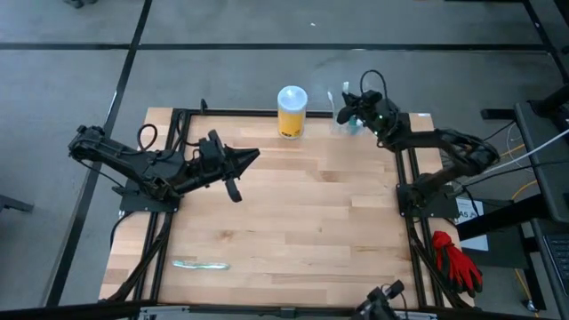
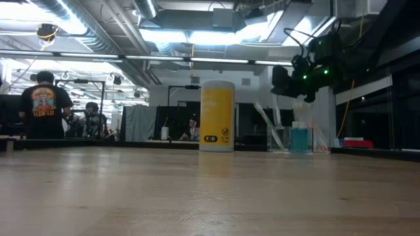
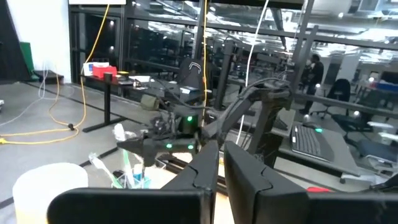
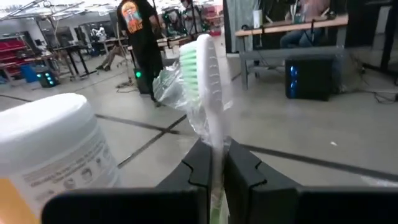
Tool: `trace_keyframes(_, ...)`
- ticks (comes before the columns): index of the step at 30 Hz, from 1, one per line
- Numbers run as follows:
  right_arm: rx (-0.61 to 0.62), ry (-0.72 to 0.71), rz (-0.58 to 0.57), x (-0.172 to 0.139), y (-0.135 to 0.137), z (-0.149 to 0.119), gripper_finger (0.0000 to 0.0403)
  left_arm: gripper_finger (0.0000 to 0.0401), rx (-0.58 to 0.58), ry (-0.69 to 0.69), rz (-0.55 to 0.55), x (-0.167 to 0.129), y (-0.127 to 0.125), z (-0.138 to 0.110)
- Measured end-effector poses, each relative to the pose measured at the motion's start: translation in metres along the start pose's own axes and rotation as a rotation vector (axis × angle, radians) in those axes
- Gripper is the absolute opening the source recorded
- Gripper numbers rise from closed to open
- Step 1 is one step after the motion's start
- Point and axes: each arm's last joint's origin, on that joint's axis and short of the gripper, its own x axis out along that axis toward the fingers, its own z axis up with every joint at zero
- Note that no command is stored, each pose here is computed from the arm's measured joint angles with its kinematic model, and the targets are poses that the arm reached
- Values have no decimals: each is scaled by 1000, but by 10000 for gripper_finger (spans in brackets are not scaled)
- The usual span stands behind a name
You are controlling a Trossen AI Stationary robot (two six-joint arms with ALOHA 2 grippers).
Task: Pick & Place toothbrushing station
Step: Put the top green toothbrush into the transparent organizer
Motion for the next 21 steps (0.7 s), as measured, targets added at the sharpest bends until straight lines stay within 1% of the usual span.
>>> trace_keyframes(2, -17, 12, -23, 4, -2, -7, 20, 19, -21, 1, -2, 0, 0, 0)
trace_keyframes(4, -28, 93, -69, 6, -6, -22, 20, 19, -30, 2, -7, -1, -1, 0)
trace_keyframes(5, -29, 105, -73, 6, -8, -24, 20, 19, -32, 2, -10, -1, -2, 0)
trace_keyframes(7, -23, 61, -52, 8, -7, -19, 20, 19, -35, 4, -16, -2, -3, 0)
trace_keyframes(13, -16, 43, -32, 7, -5, -15, 20, 19, -49, 5, -20, -3, -4, -1)
trace_keyframes(17, -32, 84, -26, 6, -6, -19, 21, 19, -46, 4, -19, -3, -3, -1)
trace_keyframes(21, -55, 116, -34, 6, -9, -21, 35, 19, -50, 4, -19, -3, -3, -1)
